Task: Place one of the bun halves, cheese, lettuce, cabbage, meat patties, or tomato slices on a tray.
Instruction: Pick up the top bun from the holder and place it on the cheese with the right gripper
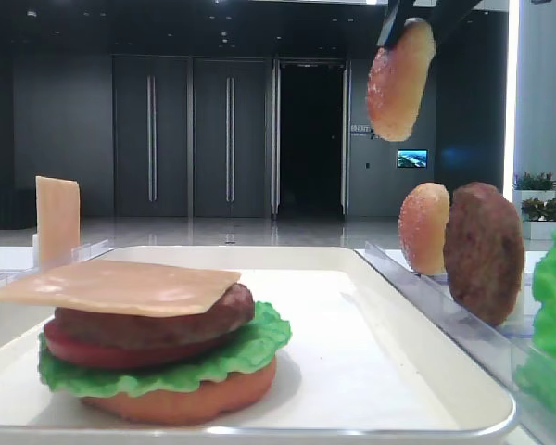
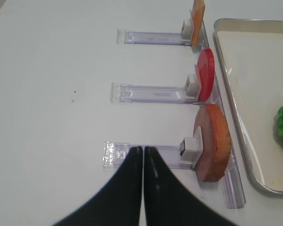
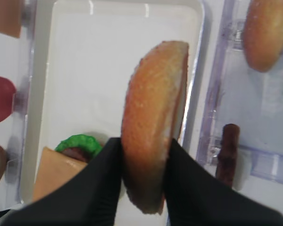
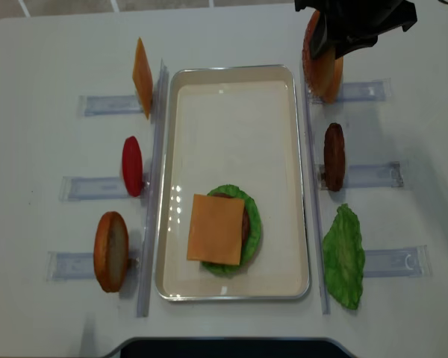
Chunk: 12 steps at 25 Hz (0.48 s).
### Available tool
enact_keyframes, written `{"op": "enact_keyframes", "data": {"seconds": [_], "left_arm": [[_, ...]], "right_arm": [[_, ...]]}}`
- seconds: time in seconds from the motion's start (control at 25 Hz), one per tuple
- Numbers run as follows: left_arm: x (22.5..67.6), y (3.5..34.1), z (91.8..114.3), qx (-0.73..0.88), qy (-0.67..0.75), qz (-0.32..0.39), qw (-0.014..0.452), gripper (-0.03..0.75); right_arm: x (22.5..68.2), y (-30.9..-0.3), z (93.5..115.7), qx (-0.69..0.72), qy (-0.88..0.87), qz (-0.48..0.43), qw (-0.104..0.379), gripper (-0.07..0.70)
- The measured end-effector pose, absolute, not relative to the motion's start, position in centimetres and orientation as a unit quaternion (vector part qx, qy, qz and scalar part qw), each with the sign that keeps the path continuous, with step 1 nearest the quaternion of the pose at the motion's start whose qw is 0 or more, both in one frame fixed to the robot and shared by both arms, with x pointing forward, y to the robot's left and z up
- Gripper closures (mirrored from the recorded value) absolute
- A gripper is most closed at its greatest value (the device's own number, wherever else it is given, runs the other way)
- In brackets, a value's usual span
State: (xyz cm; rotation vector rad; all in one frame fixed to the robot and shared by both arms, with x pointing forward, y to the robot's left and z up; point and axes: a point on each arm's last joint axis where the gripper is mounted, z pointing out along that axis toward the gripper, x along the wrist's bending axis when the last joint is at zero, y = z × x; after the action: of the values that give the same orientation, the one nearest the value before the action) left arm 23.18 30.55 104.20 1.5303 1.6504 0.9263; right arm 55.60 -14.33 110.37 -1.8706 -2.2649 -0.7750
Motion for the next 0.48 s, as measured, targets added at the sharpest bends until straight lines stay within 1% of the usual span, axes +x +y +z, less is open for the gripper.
{"op": "enact_keyframes", "data": {"seconds": [0.16,0.28,0.48], "left_arm": [[23.2,30.6,104.2,0.59,0.636,0.357,0.347,0.715],[23.2,30.6,104.2,0.59,0.636,0.357,0.347,0.715],[23.2,30.6,104.2,0.59,0.636,0.357,0.347,0.715]], "right_arm": [[53.1,-14.3,110.6,-0.602,-0.74,-0.292,0.075,0.405],[50.8,-14.3,110.1,-0.595,-0.737,-0.306,0.094,0.405],[46.9,-14.3,108.1,-0.583,-0.734,-0.324,0.126,0.406]]}}
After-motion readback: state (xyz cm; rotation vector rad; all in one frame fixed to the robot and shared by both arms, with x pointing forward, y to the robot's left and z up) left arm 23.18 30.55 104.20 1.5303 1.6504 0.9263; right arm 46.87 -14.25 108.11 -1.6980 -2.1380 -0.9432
